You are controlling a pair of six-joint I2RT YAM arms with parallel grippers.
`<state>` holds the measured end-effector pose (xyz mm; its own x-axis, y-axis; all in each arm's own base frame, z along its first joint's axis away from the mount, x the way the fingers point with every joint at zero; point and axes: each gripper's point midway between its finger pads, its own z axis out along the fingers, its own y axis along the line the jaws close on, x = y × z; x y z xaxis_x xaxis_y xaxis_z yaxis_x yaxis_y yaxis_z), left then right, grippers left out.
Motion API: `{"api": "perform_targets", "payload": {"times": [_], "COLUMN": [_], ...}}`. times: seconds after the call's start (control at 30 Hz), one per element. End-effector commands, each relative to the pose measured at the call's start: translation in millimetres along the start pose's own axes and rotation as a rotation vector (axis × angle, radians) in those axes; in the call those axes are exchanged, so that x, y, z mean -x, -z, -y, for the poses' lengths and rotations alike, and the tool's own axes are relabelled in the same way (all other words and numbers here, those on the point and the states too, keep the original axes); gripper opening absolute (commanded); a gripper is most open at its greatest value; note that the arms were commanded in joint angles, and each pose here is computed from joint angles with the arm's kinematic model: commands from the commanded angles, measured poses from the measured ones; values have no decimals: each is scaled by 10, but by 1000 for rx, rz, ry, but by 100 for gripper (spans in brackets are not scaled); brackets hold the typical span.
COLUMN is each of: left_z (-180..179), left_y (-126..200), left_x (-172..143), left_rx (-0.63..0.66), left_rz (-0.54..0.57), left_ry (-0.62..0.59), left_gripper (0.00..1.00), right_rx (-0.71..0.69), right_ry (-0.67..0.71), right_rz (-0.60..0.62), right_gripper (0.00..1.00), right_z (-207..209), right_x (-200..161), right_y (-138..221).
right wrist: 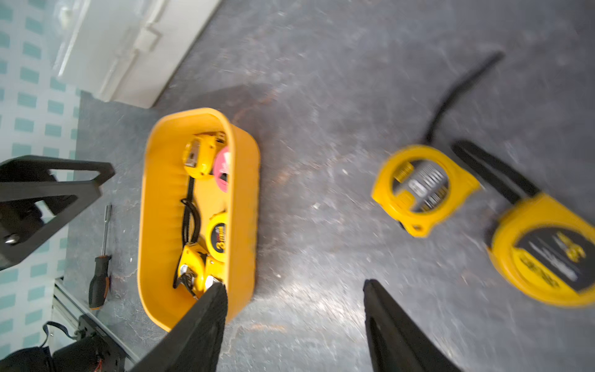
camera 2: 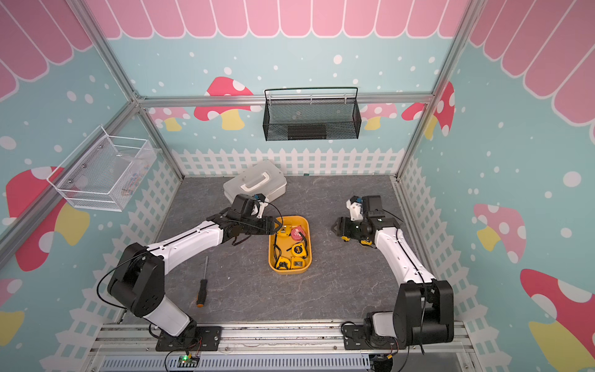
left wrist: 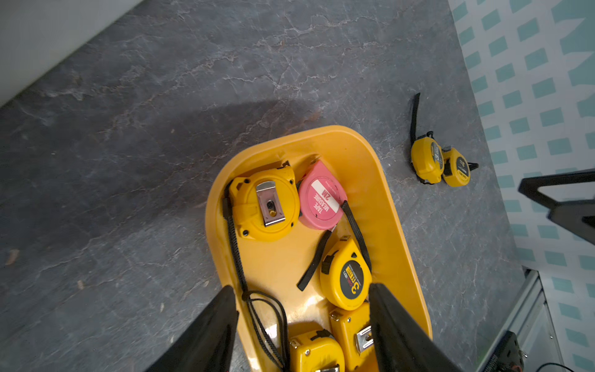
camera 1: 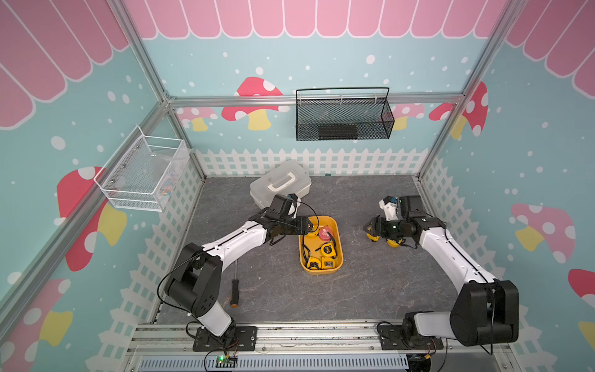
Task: Take the tape measure out of the storage box
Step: Pick up the tape measure from the storage box.
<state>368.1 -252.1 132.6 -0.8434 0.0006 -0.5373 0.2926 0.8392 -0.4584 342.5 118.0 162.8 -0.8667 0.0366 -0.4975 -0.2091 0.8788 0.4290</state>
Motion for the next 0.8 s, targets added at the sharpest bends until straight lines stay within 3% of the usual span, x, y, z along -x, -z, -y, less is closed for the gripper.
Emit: {"api": "perform_targets", "payload": {"times": [0.0, 0.13, 0.33, 0.77], "left_z": [-176, -398, -768, -978], "left_y": [75, 184, 338, 401], "left_x": [70, 126, 106, -4], "left_rx": [103, 167, 231, 252], "left_rz": [29, 67, 96, 89], "left_ry": [13, 74, 173, 217], "left_gripper": [66, 67, 67, 68], "right_rx": [-46, -72, -126, -235], "right_ry": [193, 390, 551, 585], "right_rz": [-129, -287, -444, -606], "right_gripper": [68, 68, 69, 72], "right_z": [-261, -647, -947, -813], "right_x": [-87, -265, -590, -949], "right_y": [-186, -526, -908, -1280]}}
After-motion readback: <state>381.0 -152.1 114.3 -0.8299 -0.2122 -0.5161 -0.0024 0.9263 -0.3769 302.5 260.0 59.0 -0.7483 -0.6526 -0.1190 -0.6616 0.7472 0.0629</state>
